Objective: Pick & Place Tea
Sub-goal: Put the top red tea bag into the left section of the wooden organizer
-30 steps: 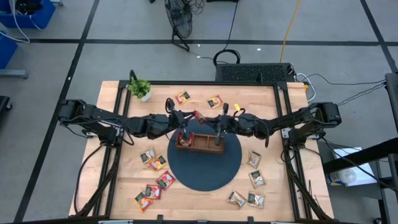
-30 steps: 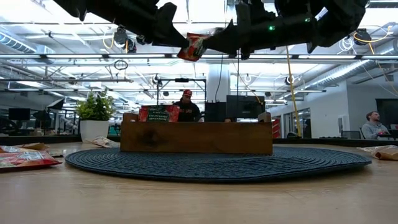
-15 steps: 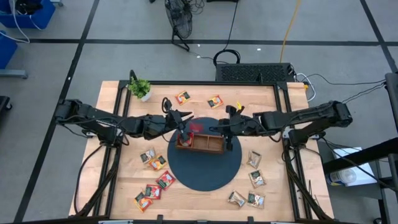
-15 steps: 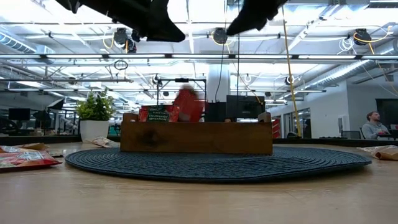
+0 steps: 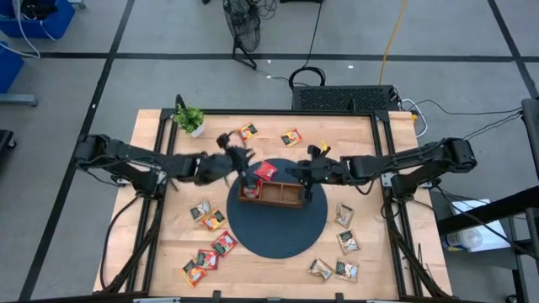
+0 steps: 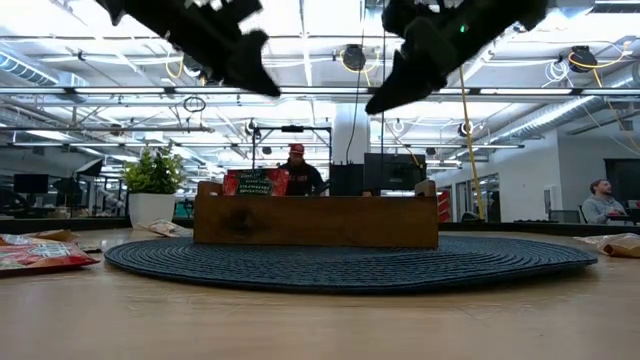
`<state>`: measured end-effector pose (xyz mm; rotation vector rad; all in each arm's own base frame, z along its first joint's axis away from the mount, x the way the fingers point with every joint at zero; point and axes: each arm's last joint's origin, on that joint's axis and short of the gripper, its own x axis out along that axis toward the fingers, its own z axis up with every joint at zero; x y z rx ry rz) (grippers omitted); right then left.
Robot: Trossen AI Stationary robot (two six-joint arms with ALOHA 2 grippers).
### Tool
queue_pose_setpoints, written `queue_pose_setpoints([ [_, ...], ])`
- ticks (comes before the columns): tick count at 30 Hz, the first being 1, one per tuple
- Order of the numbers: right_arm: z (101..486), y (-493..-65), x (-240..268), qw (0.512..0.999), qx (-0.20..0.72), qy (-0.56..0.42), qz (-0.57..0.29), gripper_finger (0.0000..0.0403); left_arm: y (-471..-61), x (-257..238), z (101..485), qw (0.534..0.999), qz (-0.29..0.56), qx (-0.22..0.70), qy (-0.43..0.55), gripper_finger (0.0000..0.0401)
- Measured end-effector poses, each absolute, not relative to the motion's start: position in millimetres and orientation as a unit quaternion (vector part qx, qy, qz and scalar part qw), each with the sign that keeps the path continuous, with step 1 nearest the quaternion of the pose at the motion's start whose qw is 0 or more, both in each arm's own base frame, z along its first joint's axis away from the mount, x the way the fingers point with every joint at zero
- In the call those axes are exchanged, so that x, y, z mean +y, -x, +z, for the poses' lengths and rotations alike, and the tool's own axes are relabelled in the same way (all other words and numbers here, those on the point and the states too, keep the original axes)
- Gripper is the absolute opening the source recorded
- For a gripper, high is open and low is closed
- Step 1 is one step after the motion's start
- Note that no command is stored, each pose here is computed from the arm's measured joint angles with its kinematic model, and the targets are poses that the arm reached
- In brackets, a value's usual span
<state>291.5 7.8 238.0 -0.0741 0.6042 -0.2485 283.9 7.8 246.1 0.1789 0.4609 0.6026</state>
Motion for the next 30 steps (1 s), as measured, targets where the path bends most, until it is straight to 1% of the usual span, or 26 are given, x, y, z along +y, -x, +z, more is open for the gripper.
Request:
queue_pose_setpoints([
  [4, 228.9, -288.2, -0.3, 0.943, 0.311, 0.009, -0.115, 0.0078, -293.7, 44.7, 243.6, 0.928, 0.230, 0.291, 0.020, 0.0123],
  [6, 228.3, -288.0, -1.9, 0.943, 0.312, 0.003, -0.114, 0.0095, -301.1, 63.3, 235.4, 0.919, 0.208, 0.329, 0.060, 0.0151],
  [9, 228.8, -288.3, -2.8, 0.944, 0.309, 0.002, -0.116, 0.0113, -322.2, 85.4, 225.0, 0.911, 0.182, 0.360, 0.084, 0.0186],
  [13, 229.3, -288.7, -2.3, 0.945, 0.306, 0.002, -0.114, 0.0127, -352.1, 98.2, 196.2, 0.872, 0.144, 0.460, 0.092, 0.0217],
  [15, 228.4, -288.0, -2.4, 0.943, 0.311, 0.003, -0.114, 0.0130, -365.8, 98.9, 182.7, 0.848, 0.131, 0.506, 0.084, 0.0225],
  [18, 228.0, -287.7, -2.4, 0.942, 0.315, 0.005, -0.113, 0.0129, -385.3, 96.7, 169.9, 0.828, 0.108, 0.546, 0.064, 0.0231],
  [22, 227.6, -287.4, -2.4, 0.942, 0.318, 0.014, -0.110, 0.0127, -399.3, 92.1, 159.9, 0.808, 0.085, 0.582, 0.045, 0.0229],
  [30, 227.5, -287.3, -2.4, 0.941, 0.321, 0.034, -0.103, 0.0130, -395.9, 86.5, 152.8, 0.790, 0.069, 0.608, 0.030, 0.0229],
])
